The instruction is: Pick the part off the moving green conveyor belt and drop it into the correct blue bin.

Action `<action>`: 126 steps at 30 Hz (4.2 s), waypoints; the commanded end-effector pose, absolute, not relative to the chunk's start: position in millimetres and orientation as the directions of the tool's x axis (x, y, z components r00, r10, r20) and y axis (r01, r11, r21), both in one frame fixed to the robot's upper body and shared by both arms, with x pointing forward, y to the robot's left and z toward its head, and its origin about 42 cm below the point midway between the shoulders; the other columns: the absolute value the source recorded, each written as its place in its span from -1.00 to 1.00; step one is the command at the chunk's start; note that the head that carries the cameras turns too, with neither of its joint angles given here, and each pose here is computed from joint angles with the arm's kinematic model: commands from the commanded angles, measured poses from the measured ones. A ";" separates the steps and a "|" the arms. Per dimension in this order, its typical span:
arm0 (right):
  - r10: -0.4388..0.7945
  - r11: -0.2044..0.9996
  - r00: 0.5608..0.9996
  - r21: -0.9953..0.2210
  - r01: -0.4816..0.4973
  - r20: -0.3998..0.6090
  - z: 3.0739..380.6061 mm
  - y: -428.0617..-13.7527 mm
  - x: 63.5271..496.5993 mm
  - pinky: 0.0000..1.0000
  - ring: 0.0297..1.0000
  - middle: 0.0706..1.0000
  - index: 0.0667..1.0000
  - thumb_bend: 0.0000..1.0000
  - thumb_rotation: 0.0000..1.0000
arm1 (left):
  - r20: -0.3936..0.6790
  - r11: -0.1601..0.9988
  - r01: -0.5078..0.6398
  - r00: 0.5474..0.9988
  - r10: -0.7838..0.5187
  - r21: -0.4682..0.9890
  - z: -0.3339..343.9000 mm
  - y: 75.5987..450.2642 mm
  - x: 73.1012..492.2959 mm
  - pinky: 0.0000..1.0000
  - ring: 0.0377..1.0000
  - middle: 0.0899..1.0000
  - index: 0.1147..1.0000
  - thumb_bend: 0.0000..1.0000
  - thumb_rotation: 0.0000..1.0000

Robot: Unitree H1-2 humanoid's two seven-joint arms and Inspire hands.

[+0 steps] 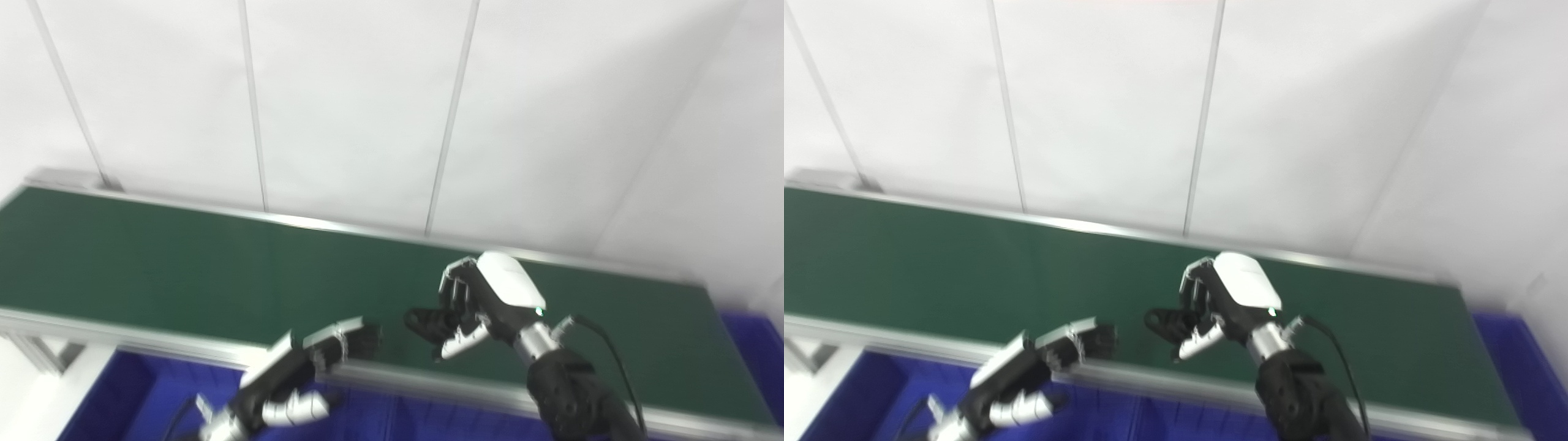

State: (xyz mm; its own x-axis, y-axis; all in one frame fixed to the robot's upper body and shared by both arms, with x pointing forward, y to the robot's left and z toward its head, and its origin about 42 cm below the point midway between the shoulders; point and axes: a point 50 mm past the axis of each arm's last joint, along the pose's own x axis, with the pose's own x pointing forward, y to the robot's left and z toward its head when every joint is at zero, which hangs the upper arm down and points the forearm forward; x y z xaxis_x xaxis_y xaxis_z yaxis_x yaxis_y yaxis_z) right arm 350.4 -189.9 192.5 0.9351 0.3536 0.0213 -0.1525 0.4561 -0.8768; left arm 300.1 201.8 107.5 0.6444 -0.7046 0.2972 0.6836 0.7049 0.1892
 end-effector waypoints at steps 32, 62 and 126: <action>0.277 0.471 0.933 -0.814 -0.340 -0.229 44.3 -150.9 257.8 -0.77 -0.69 -0.61 -0.55 0.52 -1.00 | 0.386 0.671 0.714 0.573 -0.723 0.199 154.5 199.0 328.1 0.75 0.78 0.79 0.78 0.06 0.12; 0.193 0.397 0.976 -0.902 -0.170 -0.099 68.3 -160.4 253.9 0.27 0.47 0.57 0.53 0.24 0.04 | 0.378 0.677 0.711 0.583 -0.719 0.189 158.5 199.9 318.4 0.79 0.80 0.80 0.79 0.05 0.16; 0.222 0.874 0.938 -0.482 -0.070 0.267 131.2 -168.4 172.7 0.73 0.87 0.94 0.92 -0.06 0.99 | 0.240 0.677 0.702 0.634 -0.735 0.221 119.4 226.4 280.5 0.70 0.78 0.81 0.76 0.01 0.13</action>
